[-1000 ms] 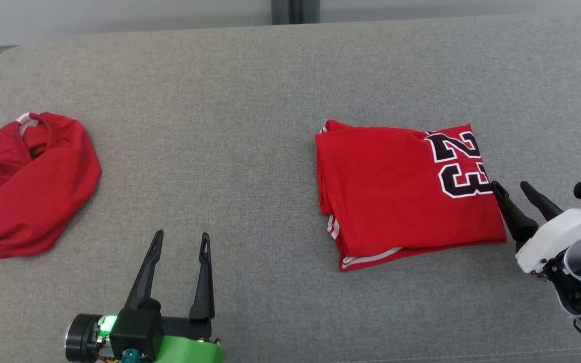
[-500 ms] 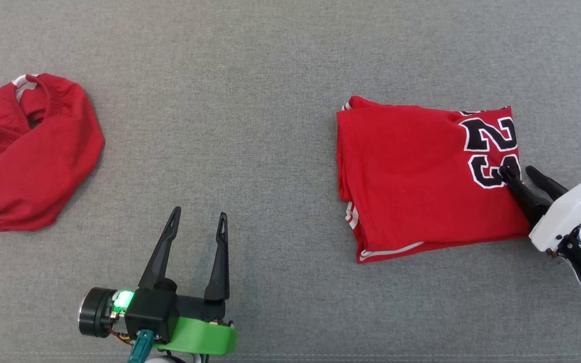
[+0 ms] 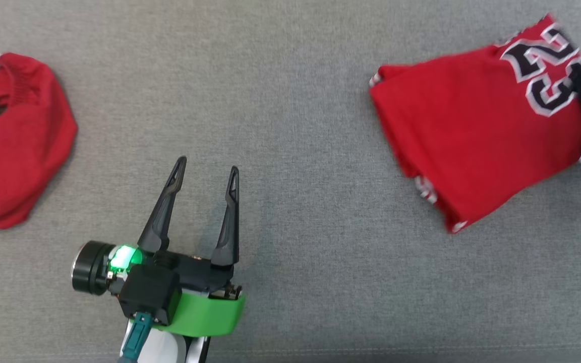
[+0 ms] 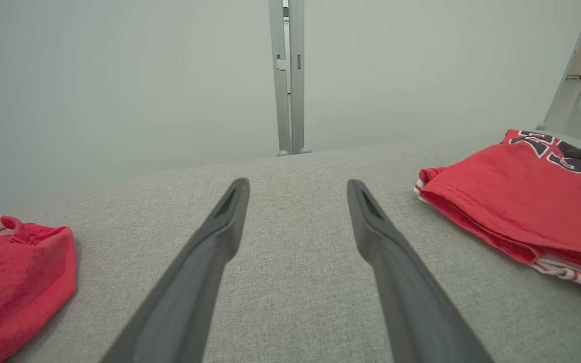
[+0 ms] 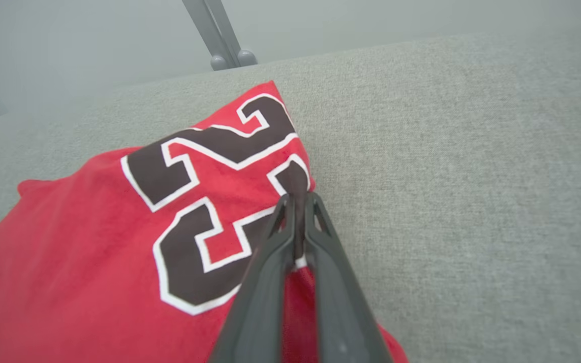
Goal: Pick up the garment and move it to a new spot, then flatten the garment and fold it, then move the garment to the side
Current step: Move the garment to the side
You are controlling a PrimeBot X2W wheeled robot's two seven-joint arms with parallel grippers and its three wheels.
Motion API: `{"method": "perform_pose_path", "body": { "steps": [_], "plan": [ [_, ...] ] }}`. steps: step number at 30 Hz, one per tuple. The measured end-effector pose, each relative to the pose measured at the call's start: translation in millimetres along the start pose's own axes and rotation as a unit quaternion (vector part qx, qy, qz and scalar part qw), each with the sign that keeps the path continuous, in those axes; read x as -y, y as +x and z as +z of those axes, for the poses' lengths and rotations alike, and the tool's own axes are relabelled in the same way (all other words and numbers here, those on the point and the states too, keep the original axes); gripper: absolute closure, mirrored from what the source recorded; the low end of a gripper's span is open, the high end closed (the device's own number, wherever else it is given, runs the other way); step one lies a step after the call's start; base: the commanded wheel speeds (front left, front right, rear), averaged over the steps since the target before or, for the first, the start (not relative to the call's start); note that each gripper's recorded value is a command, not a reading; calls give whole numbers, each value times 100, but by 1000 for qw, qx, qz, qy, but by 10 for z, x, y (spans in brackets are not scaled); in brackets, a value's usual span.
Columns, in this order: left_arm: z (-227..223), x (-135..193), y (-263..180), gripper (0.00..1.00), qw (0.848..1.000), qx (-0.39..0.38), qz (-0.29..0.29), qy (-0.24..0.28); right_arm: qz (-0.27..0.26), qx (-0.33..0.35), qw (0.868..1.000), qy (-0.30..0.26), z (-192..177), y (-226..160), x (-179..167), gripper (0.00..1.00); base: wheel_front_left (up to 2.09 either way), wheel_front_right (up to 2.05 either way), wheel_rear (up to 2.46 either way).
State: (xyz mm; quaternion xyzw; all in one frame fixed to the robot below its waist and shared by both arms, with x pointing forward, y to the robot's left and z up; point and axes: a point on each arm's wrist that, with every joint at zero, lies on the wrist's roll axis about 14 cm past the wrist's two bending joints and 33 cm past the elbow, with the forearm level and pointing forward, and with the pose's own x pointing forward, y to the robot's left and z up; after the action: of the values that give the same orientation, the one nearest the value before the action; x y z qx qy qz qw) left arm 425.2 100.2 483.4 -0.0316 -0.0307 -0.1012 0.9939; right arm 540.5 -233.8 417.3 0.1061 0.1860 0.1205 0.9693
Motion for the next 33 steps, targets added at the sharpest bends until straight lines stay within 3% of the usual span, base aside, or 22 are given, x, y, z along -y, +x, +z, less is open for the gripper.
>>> {"method": "perform_pose_path", "body": {
  "steps": [5,14,29,30,31,33],
  "plan": [
    [-67,109,233,0,999,10,-32,6,-48,38,998,-24,324,166,453,100,0,0,0],
    [-398,211,560,0,998,5,-68,-2,-172,25,983,-62,331,36,1541,100,0,0,0],
    [-951,293,662,0,995,-36,-93,-16,-284,14,949,-135,525,-297,2427,100,0,0,0],
    [-953,292,662,0,995,-36,-94,-15,-290,11,946,-144,538,-317,2463,63,0,0,0],
    [-952,292,663,0,995,-36,-94,-14,-298,14,943,-147,567,-332,2503,0,0,0,0],
    [-939,285,661,0,995,-36,-91,-13,-304,14,938,-163,608,-323,2527,0,0,0,0]
  ]
}}
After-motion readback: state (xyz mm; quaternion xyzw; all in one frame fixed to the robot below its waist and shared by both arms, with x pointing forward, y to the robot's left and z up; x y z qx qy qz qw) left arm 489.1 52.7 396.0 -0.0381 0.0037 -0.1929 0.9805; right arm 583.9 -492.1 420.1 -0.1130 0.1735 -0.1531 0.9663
